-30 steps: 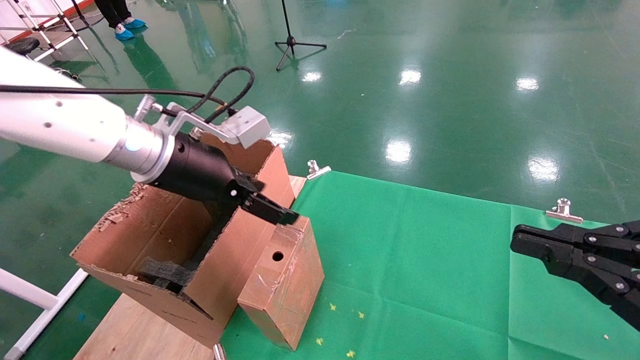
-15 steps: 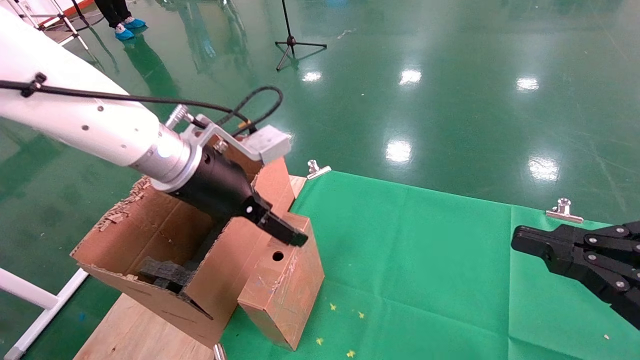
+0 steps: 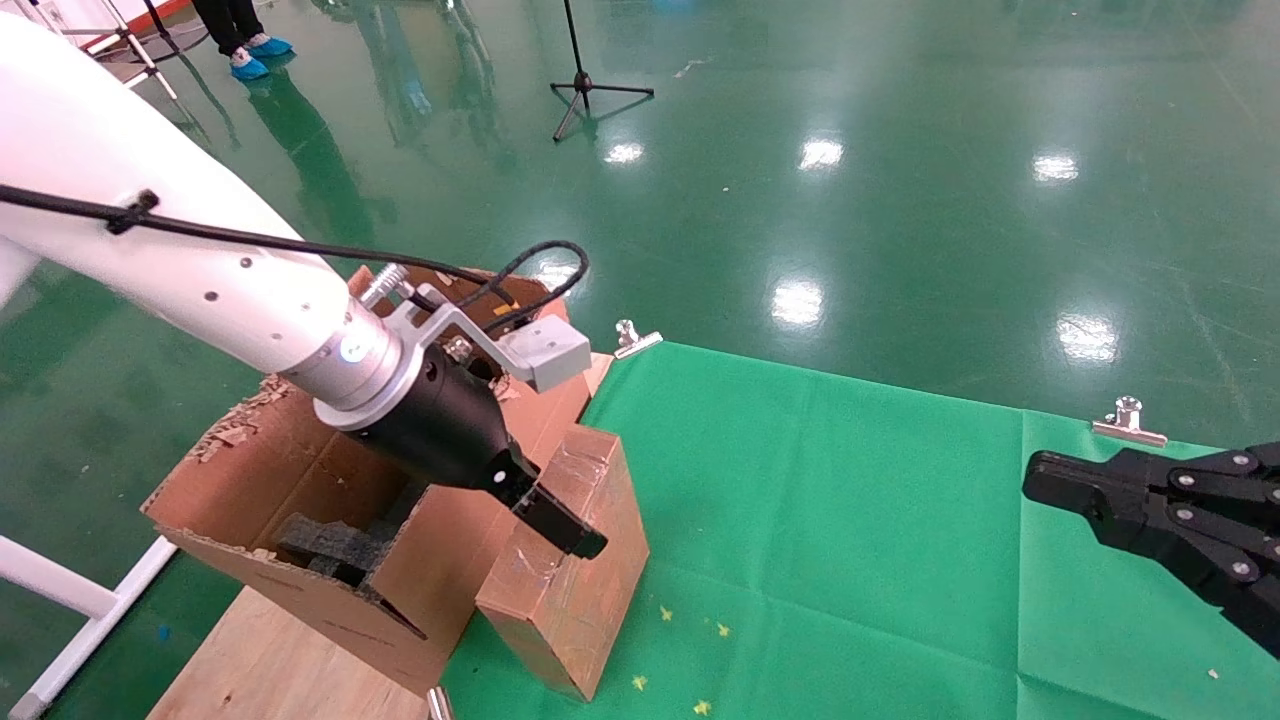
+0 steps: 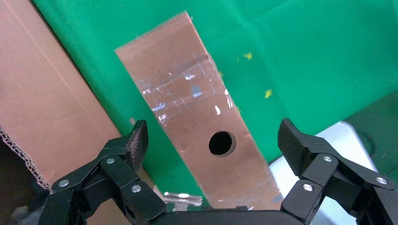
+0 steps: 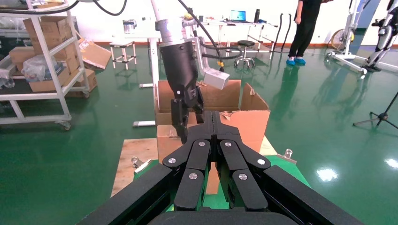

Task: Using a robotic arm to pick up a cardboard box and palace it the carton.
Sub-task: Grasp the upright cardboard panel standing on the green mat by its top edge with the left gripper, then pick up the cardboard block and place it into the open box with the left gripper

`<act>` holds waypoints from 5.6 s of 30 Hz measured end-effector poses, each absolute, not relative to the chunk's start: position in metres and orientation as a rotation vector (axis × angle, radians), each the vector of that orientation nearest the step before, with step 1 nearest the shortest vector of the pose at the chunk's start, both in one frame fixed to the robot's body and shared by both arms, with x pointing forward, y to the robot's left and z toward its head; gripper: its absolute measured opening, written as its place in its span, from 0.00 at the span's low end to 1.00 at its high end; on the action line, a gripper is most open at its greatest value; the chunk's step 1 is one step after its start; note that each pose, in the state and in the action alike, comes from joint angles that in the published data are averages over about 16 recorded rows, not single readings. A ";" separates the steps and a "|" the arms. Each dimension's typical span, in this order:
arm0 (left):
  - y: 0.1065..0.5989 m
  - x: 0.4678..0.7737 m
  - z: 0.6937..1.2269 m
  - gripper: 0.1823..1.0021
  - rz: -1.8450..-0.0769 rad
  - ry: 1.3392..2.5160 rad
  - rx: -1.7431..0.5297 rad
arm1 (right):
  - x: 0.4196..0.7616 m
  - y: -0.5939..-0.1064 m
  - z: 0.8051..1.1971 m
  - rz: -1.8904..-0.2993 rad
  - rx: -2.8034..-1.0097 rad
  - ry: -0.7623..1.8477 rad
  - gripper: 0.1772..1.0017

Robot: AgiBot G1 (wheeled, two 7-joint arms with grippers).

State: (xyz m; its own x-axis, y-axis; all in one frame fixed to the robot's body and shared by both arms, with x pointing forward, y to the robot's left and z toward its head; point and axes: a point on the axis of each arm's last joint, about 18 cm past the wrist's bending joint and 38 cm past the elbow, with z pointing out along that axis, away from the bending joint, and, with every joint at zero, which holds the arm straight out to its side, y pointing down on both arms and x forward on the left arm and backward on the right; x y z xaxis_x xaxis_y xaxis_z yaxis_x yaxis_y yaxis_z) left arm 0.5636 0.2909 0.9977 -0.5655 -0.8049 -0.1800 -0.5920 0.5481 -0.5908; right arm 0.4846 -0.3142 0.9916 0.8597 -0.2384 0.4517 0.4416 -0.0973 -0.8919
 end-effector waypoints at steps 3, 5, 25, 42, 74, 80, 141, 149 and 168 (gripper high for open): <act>0.290 0.564 0.996 1.00 -0.637 2.361 -1.122 | 0.485 -0.314 0.992 -0.574 -1.569 -0.165 0.02; 0.290 0.564 0.995 1.00 -0.624 2.365 -1.114 | 0.485 -0.314 0.992 -0.574 -1.569 -0.165 0.02; 0.290 0.565 0.995 0.95 -0.619 2.365 -1.109 | 0.485 -0.314 0.992 -0.574 -1.569 -0.164 0.12; 0.292 0.565 0.999 0.64 -0.651 2.361 -1.101 | 0.485 -0.314 0.992 -0.574 -1.569 -0.164 0.51; 0.512 0.518 1.176 0.24 -0.789 1.758 -0.978 | 0.485 -0.314 0.992 -0.574 -1.569 -0.164 1.00; 0.545 0.526 1.134 0.24 -0.683 1.832 -1.071 | 0.485 -0.314 0.992 -0.574 -1.569 -0.164 1.00; 0.580 0.634 0.907 0.16 -0.473 1.728 -1.548 | 0.485 -0.314 0.992 -0.574 -1.569 -0.164 1.00; 0.579 0.645 0.897 0.14 -0.440 1.699 -1.519 | 0.485 -0.314 0.992 -0.574 -1.569 -0.164 1.00; 0.581 0.646 0.897 0.30 -0.431 1.689 -1.512 | 0.485 -0.314 0.992 -0.575 -1.569 -0.164 1.00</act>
